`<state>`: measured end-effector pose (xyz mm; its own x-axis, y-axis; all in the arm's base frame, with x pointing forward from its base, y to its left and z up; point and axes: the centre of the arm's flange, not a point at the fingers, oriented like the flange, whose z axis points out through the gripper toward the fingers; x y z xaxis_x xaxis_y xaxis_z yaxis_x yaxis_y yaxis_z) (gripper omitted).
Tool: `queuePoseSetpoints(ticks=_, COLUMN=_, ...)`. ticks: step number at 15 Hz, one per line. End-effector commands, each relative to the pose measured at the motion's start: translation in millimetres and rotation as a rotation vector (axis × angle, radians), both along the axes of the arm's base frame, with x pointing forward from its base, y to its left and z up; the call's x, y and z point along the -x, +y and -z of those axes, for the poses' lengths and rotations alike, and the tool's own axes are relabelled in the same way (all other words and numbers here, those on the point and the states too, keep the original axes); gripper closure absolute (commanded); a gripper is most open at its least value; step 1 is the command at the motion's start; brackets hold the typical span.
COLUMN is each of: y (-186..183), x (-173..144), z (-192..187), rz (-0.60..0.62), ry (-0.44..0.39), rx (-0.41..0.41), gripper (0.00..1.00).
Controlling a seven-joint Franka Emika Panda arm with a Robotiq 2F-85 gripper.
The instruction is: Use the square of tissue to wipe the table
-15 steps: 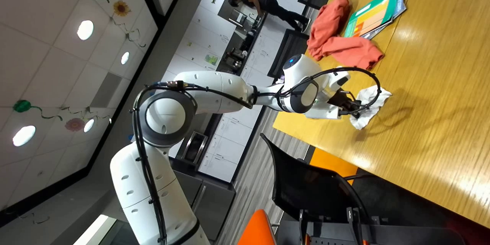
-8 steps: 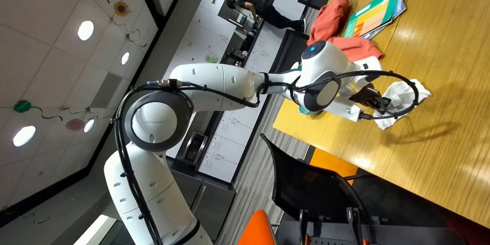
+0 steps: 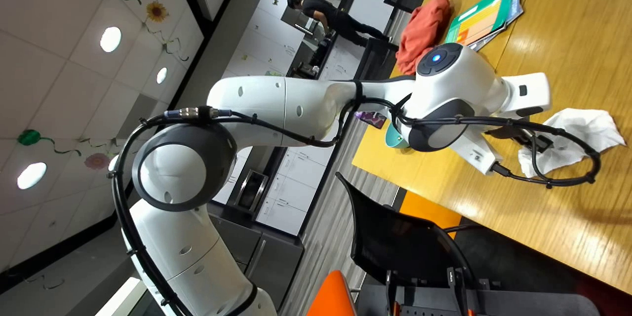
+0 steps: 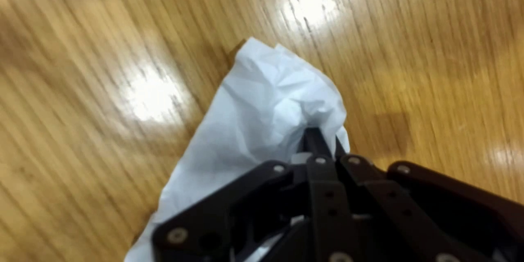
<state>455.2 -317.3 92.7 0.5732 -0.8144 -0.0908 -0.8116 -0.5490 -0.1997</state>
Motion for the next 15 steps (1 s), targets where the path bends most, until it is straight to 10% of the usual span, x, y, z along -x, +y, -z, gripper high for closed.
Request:
queuePoseSetpoints(ticks=1, y=6.3, x=13.8, z=7.8, rz=0.016, ry=0.025, rx=0.020, gripper=1.00)
queuePoseSetpoints(ticks=15, y=188.6, x=-116.1, z=-7.3, rz=-0.602, ry=0.033, rx=0.110, gripper=1.00)
